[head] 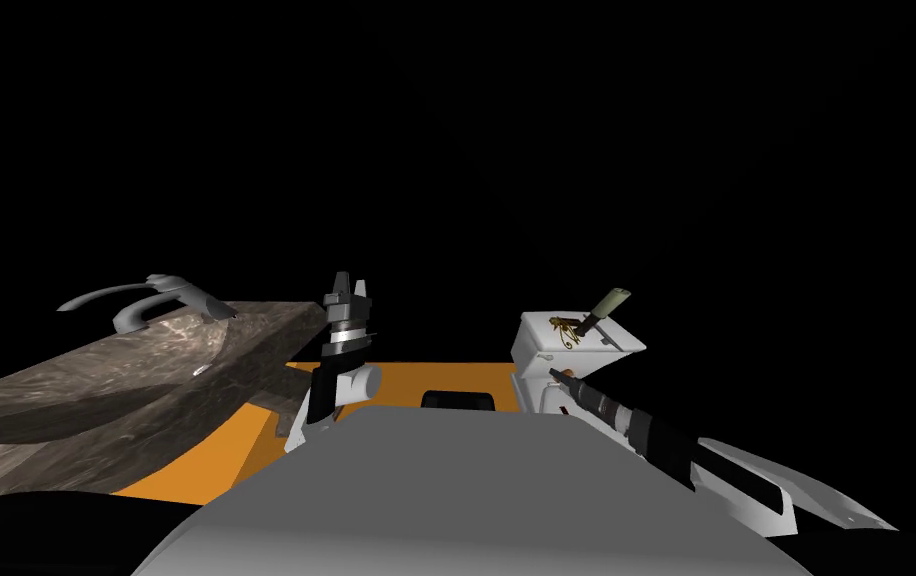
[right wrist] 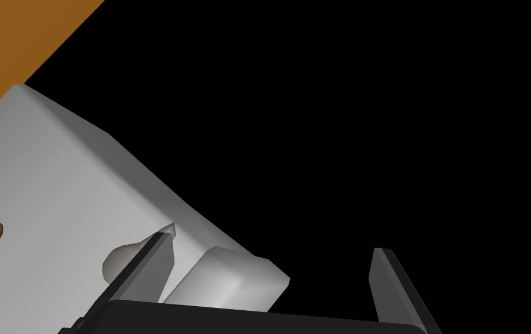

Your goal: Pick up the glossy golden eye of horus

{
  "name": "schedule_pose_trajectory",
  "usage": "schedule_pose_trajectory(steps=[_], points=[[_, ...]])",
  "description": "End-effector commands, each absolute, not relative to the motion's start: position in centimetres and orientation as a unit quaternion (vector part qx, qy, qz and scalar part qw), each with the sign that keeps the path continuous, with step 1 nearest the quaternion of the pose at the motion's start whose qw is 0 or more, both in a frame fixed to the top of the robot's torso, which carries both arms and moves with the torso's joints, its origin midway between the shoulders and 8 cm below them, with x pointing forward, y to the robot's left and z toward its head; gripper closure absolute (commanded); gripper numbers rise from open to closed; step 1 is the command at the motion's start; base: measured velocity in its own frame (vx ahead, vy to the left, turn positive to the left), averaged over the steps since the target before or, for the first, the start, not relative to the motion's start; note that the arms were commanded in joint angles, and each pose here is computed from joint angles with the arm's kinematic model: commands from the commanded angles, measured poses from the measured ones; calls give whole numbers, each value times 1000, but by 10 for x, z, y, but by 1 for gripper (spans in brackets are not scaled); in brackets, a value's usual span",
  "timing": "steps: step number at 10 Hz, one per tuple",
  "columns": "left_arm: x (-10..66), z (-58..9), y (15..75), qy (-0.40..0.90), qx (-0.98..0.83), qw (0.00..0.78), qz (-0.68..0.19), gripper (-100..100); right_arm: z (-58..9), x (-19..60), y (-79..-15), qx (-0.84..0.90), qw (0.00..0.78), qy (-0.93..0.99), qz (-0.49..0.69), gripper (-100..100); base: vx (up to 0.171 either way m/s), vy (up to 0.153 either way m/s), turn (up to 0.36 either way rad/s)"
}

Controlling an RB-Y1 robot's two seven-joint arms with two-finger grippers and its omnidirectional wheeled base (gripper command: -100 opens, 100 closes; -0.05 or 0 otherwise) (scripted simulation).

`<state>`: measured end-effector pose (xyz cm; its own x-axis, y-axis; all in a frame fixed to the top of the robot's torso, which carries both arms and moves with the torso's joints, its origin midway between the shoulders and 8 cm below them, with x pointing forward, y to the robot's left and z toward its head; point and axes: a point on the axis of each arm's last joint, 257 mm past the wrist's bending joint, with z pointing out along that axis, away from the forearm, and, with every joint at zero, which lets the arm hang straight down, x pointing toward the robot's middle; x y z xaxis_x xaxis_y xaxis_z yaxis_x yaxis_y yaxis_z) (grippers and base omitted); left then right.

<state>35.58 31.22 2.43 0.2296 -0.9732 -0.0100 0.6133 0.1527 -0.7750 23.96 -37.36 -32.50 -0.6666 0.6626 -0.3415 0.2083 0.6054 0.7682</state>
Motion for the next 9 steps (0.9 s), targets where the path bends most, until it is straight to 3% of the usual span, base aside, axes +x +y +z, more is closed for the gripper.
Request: schedule_pose_trajectory(steps=[1,9], points=[[356,24,312,270,-334,710,-559,0,-335,224,-393,263,297,856,332,-100,21,21,180],[356,24,312,270,-334,710,-559,0,-341,188,-464,244,246,908,236,-100,18,12,135]])
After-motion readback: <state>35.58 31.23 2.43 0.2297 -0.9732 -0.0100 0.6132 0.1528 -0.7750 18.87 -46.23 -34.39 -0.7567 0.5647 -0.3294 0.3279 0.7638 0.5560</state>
